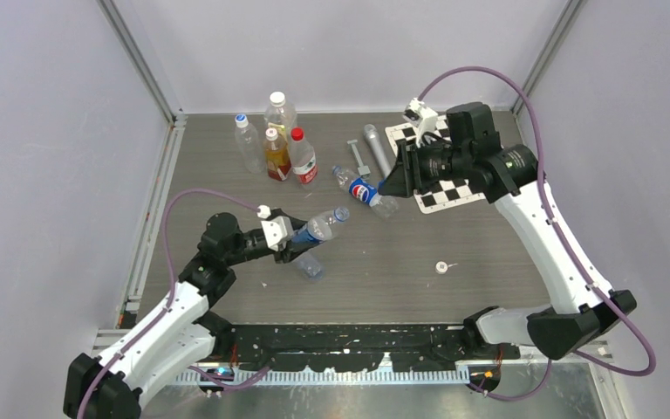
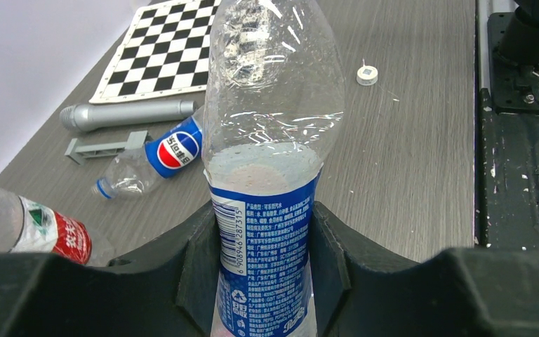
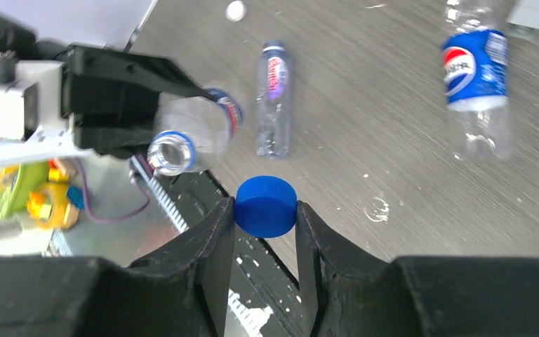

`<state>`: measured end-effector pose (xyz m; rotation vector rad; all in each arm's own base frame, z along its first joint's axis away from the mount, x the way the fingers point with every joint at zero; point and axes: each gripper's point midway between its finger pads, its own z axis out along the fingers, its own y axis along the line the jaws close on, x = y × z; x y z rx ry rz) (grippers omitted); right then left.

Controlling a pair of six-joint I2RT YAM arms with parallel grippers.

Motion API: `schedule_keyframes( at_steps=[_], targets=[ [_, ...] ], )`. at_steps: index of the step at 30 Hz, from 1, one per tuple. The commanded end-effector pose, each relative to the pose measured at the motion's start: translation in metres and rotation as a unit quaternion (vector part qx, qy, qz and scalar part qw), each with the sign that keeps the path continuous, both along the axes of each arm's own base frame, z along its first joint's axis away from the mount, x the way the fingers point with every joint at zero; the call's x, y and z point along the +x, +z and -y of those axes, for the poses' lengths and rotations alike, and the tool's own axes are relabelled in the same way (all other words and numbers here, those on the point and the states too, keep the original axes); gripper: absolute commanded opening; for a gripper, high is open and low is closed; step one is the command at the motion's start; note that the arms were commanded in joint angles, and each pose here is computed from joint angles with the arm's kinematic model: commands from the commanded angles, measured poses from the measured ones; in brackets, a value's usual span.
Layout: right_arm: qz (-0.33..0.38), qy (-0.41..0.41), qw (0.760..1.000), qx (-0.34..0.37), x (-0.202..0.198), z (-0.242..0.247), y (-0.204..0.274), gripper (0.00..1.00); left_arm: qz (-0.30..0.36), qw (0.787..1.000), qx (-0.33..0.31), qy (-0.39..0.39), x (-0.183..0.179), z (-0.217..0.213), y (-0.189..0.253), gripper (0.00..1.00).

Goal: Screw on the bottle caps

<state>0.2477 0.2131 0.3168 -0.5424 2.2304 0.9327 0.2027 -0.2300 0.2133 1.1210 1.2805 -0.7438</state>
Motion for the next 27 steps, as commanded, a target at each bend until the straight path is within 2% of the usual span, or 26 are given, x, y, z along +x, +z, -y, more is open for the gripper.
schedule_keyframes(
  at_steps=[1, 6, 15, 27],
  targets=[
    [-0.001, 0.124, 0.992, 0.005, -0.029, -0.025, 0.013, 0.04, 0.068, 0.997, -0.015, -0.035, 0.002, 0.010, 0.041, 0.28],
    [0.001, 0.168, 0.986, -0.013, -0.036, -0.042, 0.007, 0.05, 0.070, 0.996, -0.013, -0.051, 0.004, 0.017, 0.048, 0.27],
    [0.011, 0.200, 0.980, -0.010, -0.042, -0.057, 0.011, 0.04, 0.069, 0.995, -0.011, -0.066, 0.003, 0.024, 0.049, 0.25],
    [0.042, 0.181, 0.983, 0.001, -0.041, -0.056, 0.024, 0.02, 0.062, 0.997, -0.006, -0.036, 0.005, 0.017, 0.044, 0.17]
  ],
)
